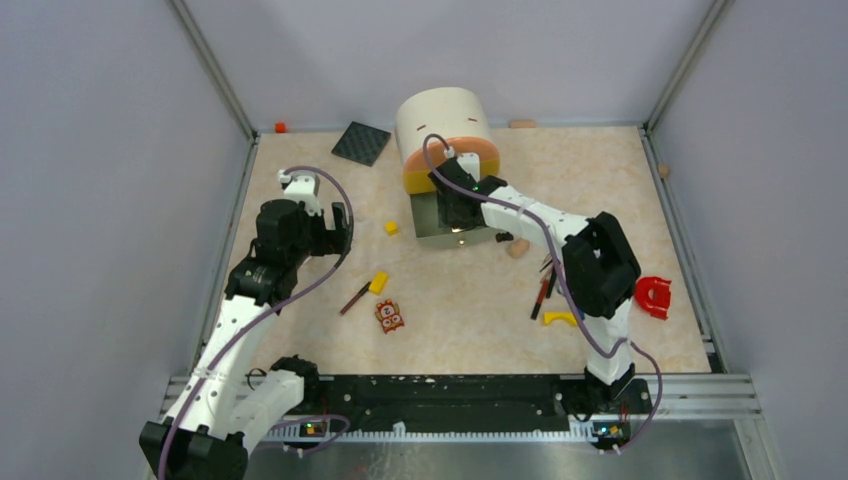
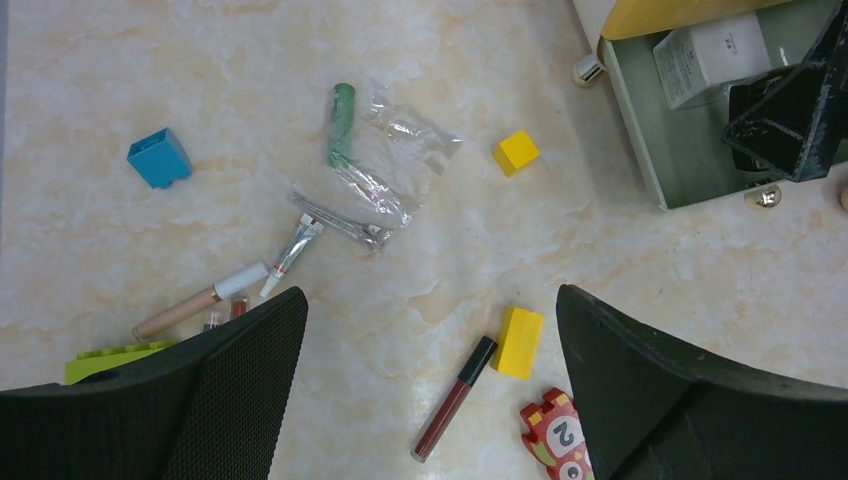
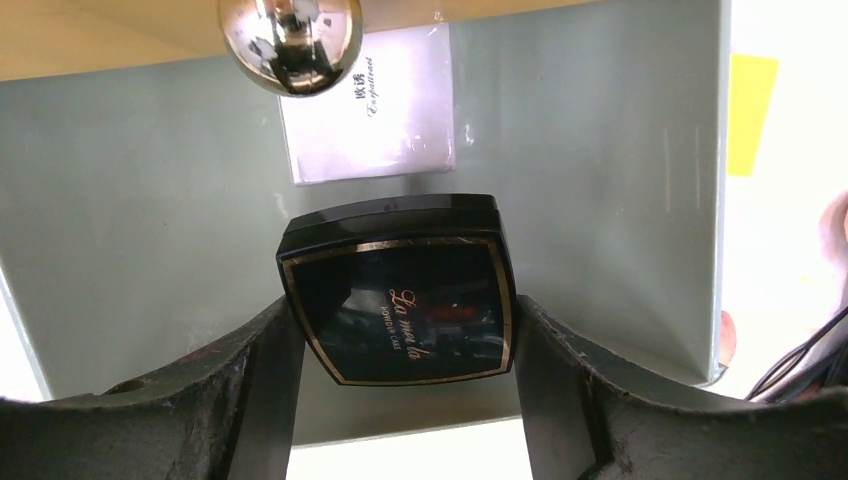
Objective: Organize the makeup
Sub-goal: Place the makeup in the drawer.
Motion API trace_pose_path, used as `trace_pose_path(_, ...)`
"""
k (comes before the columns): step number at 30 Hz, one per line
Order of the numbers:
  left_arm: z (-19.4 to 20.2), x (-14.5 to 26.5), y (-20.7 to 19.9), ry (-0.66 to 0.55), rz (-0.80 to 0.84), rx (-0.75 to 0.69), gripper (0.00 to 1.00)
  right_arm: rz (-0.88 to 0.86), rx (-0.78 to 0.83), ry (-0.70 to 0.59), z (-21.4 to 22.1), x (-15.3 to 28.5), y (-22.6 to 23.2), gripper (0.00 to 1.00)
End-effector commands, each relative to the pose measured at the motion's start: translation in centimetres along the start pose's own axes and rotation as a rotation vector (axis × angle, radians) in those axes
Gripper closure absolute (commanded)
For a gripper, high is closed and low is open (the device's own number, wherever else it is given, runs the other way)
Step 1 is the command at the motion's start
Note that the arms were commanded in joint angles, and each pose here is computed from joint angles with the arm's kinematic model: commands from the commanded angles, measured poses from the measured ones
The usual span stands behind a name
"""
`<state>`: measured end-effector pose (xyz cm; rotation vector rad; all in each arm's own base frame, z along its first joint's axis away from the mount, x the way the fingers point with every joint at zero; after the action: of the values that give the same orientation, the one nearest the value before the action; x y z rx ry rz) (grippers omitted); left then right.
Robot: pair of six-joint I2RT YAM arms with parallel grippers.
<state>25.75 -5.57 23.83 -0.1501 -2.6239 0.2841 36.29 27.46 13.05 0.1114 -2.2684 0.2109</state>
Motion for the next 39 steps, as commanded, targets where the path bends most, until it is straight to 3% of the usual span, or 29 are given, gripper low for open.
trace_pose_path(1, -0.7, -0.1, -0.4, -0.036, 0.023, -0.001, 0.01, -0.03, -0.035, -0.003, -1.0, 0.0, 0.6, 0.54)
trace_pose_path(9, -0.7, 0.0, -0.4, -0.038, 0.024, -0.001, 0.01, -0.032, -0.041, -0.012, -1.6, 0.3, 0.6, 0.28)
trace_pose_path(13, -0.7, 0.0, -0.4, -0.039, 0.025, 0.0, 0.01, -0.033, -0.037, -0.033, -2.1, 0.9, 0.4, 0.21)
trace_pose_path(23, -0.6, 0.0, -0.4, -0.036, 0.022, -0.001, 0.01, -0.043, -0.045, -0.083, -3.5, 2.7, -0.1, 0.19)
trace_pose_path(33, -0.7, -0.1, -0.3, -0.036, 0.016, -0.002, 0.01, -0.103, -0.05, -0.263, -7.1, 8.7, -2.0, 0.2)
trace_pose_path(39, -0.6, -0.2, -0.2, -0.034, 0.011, -0.001, 0.01, -0.214, -0.074, -0.346, -4.7, 10.9, -3.0, 0.23)
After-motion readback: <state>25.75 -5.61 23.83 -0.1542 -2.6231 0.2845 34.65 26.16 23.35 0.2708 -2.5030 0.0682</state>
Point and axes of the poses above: each gripper's point midway between its finger pads, its own x axis back along the fingers, its own y axis along the line the jaws close on, z = x × y, the point moved 4 cm from there along x, back along the fingers, and after that the axes turned 8 degrees about x, right-handed, at the moved point
